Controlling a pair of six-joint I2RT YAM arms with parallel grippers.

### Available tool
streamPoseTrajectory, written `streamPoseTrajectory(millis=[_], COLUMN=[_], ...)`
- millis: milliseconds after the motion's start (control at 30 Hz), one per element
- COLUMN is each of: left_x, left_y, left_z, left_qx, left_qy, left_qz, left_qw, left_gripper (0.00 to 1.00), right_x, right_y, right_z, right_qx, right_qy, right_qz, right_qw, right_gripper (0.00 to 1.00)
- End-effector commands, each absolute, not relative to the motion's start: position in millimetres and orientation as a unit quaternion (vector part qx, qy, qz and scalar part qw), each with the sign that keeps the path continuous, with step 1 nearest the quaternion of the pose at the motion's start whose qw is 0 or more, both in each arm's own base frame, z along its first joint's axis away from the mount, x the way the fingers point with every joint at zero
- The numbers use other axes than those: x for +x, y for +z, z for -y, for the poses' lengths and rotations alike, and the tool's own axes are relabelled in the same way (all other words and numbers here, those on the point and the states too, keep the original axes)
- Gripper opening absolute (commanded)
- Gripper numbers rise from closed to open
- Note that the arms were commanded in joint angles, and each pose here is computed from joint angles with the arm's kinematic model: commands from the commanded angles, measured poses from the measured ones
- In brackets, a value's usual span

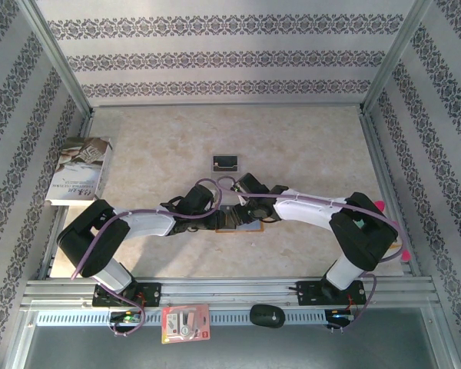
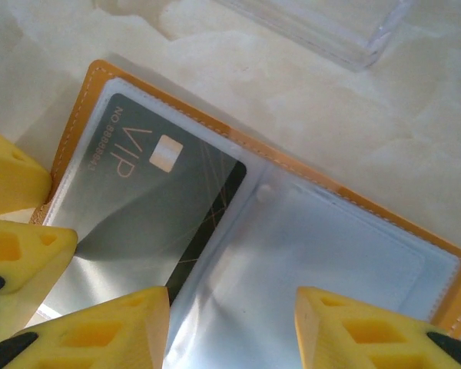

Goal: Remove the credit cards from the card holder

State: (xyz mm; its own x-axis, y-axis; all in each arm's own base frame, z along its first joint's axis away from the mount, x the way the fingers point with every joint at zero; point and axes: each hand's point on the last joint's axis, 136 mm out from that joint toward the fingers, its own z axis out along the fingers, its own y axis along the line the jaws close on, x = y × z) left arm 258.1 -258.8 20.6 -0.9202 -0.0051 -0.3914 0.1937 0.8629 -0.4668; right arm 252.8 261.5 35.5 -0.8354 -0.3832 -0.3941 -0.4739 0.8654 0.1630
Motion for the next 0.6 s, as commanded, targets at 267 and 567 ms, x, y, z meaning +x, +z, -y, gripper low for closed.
streamPoseTrajectory(millis=[267,567], left_x=[223,223], left_y=[-31,-31], left_z=[213,213], left_qx=[0.027,0.027], left_qy=[-0.166,-0.167], left_qz=[-0.979,-0.979], left_qw=[0.113,0.113], left_gripper=[0.38,0.38], right_x=[255,248], right_y=[28,6], right_z=[-269,-244], right_qx=[-0.254,-0.243], right_qy=[0.092,0.035], right_qz=[-0.945,-0.956], right_qw=[0.182,0.160], right_gripper=[0.47,0.47])
